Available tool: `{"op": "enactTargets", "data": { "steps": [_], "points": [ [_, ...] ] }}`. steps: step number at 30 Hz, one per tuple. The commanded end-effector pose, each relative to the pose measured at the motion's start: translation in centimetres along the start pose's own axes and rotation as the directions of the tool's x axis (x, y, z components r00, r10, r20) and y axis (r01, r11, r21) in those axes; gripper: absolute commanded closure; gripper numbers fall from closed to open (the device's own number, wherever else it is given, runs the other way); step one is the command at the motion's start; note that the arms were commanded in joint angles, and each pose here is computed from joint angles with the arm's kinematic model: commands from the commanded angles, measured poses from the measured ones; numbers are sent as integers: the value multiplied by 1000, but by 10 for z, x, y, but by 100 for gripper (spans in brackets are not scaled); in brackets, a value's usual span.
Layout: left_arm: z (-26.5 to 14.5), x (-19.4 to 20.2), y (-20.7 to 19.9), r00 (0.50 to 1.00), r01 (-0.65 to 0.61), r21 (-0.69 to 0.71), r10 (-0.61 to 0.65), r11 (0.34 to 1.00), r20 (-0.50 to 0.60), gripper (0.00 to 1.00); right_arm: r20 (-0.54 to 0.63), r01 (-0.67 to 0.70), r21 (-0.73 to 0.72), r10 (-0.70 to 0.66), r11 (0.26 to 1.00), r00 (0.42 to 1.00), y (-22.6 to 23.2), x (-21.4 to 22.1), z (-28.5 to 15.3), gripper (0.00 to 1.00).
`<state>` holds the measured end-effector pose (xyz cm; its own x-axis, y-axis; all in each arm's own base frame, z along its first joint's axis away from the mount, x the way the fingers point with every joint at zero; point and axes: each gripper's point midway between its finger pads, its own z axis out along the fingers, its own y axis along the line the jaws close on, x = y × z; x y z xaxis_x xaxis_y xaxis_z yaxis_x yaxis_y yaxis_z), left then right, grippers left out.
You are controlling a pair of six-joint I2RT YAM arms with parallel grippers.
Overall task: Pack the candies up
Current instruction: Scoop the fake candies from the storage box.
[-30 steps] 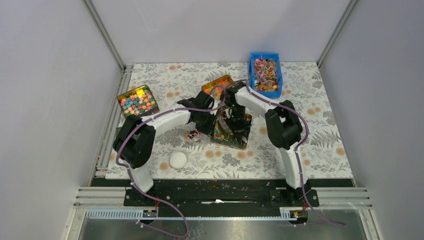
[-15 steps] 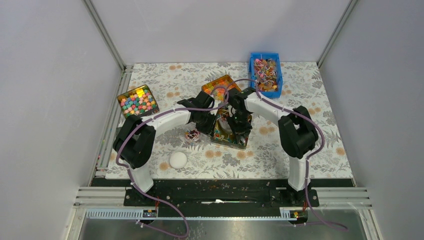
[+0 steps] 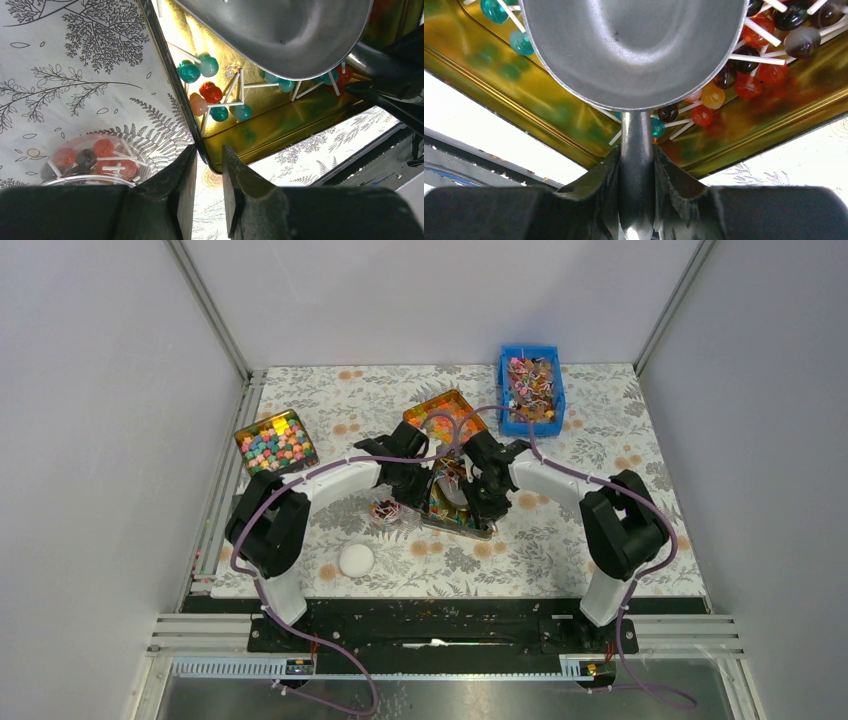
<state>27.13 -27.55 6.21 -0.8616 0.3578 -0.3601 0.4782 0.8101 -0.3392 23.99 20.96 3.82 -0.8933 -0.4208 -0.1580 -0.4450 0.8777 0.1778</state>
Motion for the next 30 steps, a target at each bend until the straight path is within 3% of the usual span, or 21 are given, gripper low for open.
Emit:
{"op": "enactTargets", "data": {
  "steps": [1,14,30],
  "points": [
    [-19,-30,-31,992,-32,106,19,994,126,76,141,37,-32,-32,999,989,8,-30,5,100],
    [-45,-46,-29,979,-13,85,-5,996,203,69,140,26,-6,-25,1000,990,5,-19,-18,100],
    [-89,-31,-8,951,53,47,-65,997,303,64,183,40,17,-43,999,982,11,1,-42,100]
  ]
}}
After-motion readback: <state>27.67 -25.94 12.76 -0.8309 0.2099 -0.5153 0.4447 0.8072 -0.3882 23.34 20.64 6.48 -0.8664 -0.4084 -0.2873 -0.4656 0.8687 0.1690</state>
